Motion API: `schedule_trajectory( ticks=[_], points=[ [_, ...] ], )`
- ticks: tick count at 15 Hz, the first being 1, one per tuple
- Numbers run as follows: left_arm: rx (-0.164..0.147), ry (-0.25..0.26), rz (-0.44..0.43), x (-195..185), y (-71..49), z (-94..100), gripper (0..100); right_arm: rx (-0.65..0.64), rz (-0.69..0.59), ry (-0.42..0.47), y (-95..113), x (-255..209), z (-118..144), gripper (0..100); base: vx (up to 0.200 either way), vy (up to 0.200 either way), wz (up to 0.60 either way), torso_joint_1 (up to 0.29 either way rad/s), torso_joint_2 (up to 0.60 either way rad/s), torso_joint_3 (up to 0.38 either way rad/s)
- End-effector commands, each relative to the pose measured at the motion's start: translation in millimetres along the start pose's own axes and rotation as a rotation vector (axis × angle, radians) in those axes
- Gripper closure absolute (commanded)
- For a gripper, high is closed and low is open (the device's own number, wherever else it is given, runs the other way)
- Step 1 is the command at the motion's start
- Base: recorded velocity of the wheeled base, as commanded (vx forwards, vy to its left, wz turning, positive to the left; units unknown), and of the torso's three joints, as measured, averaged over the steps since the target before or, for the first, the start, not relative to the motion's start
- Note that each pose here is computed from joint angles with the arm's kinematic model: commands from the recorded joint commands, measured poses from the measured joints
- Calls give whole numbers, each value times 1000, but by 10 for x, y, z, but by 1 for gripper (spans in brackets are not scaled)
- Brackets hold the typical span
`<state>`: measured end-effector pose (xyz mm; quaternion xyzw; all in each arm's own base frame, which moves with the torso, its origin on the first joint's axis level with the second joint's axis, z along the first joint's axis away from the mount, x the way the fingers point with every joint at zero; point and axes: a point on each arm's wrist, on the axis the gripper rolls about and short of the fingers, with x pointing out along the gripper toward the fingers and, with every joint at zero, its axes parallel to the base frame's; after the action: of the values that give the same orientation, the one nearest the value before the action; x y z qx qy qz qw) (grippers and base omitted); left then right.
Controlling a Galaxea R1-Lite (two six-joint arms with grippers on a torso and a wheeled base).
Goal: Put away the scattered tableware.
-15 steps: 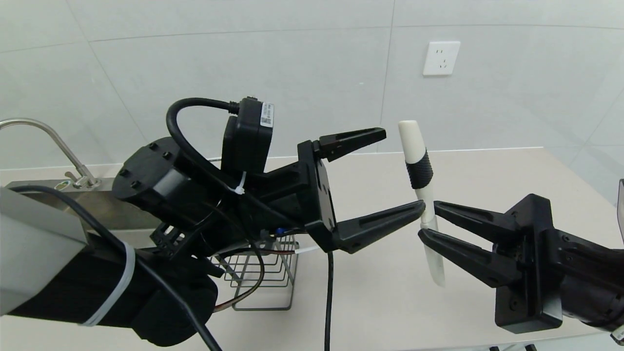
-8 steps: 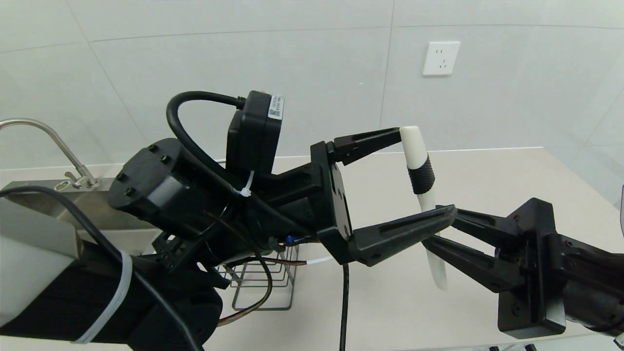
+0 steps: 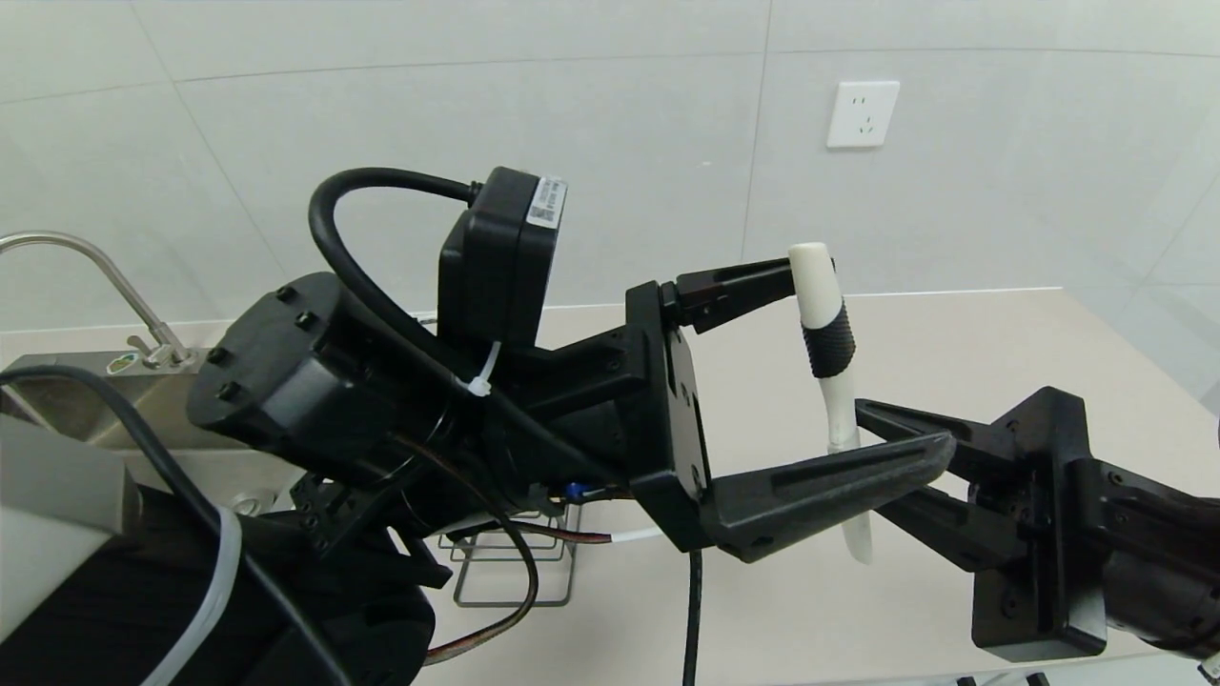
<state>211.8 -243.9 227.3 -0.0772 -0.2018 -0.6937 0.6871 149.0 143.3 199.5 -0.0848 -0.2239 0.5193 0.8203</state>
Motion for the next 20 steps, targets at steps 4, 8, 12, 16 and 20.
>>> schedule_trajectory(
  ticks=[4, 8, 12, 16, 20],
  points=[
    [4, -10, -2, 12, -18, 32, 0, 2, 2, 4, 0, 14, -18, 100, 0, 0, 0, 0, 0, 0],
    [1, -8, 8, 13, -11, 15, 100, 3, 14, -4, 17, 42, -11, 100, 0, 0, 0, 0, 0, 0],
    [1, -8, 8, 13, -11, 15, 100, 8, 27, 3, 22, 49, -31, 100, 0, 0, 0, 0, 0, 0],
    [2, -2, 79, -51, 55, -11, 100, -27, 30, 19, 25, 46, -64, 0, 0, 0, 0, 0, 0, 0],
    [4, 65, 172, -341, 203, -107, 100, -25, -104, 170, -131, -326, -245, 0, 0, 0, 0, 0, 0, 0]
  ],
)
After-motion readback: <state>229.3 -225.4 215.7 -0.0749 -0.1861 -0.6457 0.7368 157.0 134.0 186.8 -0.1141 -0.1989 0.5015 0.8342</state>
